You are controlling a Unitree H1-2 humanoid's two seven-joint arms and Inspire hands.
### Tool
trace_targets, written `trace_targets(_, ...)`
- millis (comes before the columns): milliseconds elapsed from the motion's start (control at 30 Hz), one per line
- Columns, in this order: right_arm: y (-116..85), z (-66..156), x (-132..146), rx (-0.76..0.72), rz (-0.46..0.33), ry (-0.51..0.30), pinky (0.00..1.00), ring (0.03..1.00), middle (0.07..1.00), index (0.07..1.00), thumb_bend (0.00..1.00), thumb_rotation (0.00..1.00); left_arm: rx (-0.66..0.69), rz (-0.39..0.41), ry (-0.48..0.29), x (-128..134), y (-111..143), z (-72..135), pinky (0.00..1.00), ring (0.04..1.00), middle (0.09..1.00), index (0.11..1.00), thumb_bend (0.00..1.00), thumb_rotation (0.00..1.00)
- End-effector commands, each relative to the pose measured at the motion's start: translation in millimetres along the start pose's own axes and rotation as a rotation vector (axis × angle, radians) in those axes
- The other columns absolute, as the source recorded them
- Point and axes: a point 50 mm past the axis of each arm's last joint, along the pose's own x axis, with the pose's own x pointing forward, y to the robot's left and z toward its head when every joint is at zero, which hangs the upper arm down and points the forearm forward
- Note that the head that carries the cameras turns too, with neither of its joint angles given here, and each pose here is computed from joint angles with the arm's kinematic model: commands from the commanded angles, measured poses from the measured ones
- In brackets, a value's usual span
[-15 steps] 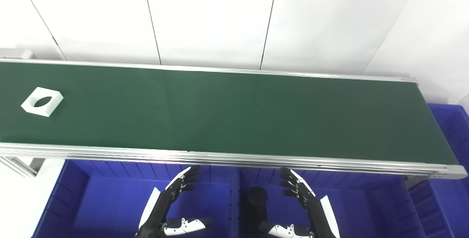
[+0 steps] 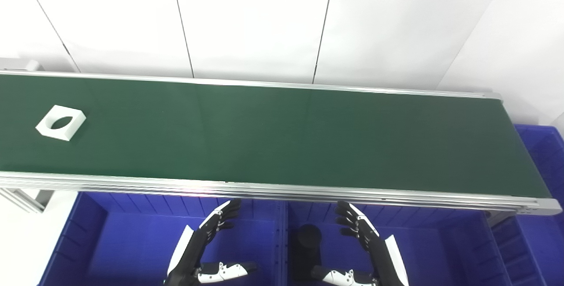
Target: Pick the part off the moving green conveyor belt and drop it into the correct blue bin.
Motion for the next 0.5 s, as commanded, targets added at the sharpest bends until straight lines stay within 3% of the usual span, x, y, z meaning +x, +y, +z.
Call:
trace_targets(0, -2.1, 10.7, 4.9, 0.006, -0.013, -0.064, 0.73, 0.799, 0.836, 0.866, 0.85, 0.30, 0.003, 0.008, -0.071, 6.7, 3.2, 9.9, 0.77, 0.835, 0.866, 0.862, 0.80, 0.30)
trace_targets(467, -9.8, 5.2, 4.3, 0.009, -0.016, -0.083, 0.73, 0.802, 0.844, 0.871, 0.83, 0.28, -0.018, -0.001, -0.066, 10.2, -5.1, 9.2, 0.75, 0.831, 0.859, 0.838, 0.81, 0.26)
